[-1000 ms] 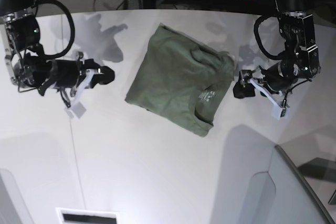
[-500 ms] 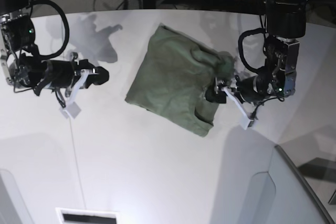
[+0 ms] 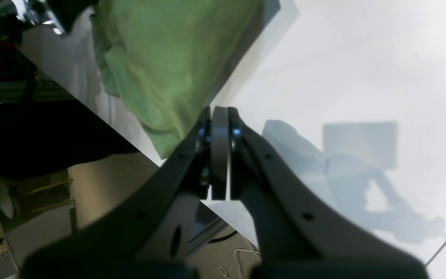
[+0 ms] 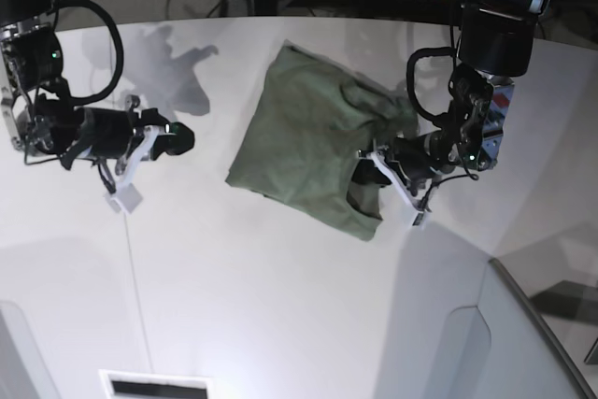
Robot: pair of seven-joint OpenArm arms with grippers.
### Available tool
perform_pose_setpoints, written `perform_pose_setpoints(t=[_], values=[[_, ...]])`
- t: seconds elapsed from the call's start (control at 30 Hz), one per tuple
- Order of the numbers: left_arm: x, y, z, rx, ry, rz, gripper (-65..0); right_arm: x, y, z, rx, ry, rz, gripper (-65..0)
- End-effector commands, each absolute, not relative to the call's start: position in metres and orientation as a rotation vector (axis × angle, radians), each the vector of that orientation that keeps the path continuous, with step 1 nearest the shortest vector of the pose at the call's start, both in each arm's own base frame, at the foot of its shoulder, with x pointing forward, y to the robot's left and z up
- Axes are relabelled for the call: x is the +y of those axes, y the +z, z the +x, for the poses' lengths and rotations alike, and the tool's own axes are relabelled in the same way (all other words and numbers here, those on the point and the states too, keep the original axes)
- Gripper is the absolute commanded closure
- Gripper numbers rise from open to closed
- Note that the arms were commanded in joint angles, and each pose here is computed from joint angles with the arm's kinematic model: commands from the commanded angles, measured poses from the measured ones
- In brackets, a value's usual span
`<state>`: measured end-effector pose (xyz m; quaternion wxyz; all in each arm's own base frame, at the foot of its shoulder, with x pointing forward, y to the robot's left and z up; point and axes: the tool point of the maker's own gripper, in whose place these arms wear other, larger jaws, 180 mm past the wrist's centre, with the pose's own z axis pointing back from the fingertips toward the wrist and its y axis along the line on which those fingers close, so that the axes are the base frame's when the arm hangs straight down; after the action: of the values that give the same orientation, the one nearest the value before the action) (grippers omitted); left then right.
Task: Layout the t-shirt on the table in an organized manner, then fold the t-shirt properly
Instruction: 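Grasp the shirt's collar corner with the left gripper and pull it straight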
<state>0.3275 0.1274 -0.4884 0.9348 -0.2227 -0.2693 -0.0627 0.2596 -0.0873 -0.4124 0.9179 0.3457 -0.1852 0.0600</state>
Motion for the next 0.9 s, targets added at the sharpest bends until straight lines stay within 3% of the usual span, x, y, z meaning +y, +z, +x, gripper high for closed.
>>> perform_pose_setpoints(t=[0.0,0.03,0.17,0.53,0.87], values=[[0.135,-0.495,0.32,-0.499,-0.152,-0.416,-6.7,-0.091,-0.404,0.267,-0.414,0.124,0.721,0.0],[0.136,-0.492,0.325,-0.51,-0.155,-0.413,0.0,-0.091,-0.404,0.266,-0.411,0.123,0.719,0.0],[0.133,-0.491,0.331,-0.492,-0.224,-0.391,0.0,-0.097,-0.406,0.264,-0.406,0.123,0.707,0.0],[0.094,-0.493,0.328,-0.369,-0.73,-0.27,0.0,-0.111,-0.411,0.263,-0.433,0.091,0.681,0.0],[0.021,-0.471,0.354,-0.457,-0.949,-0.254,0.0,-0.132,-0.435,0.264,-0.431,-0.007,0.647,0.0]])
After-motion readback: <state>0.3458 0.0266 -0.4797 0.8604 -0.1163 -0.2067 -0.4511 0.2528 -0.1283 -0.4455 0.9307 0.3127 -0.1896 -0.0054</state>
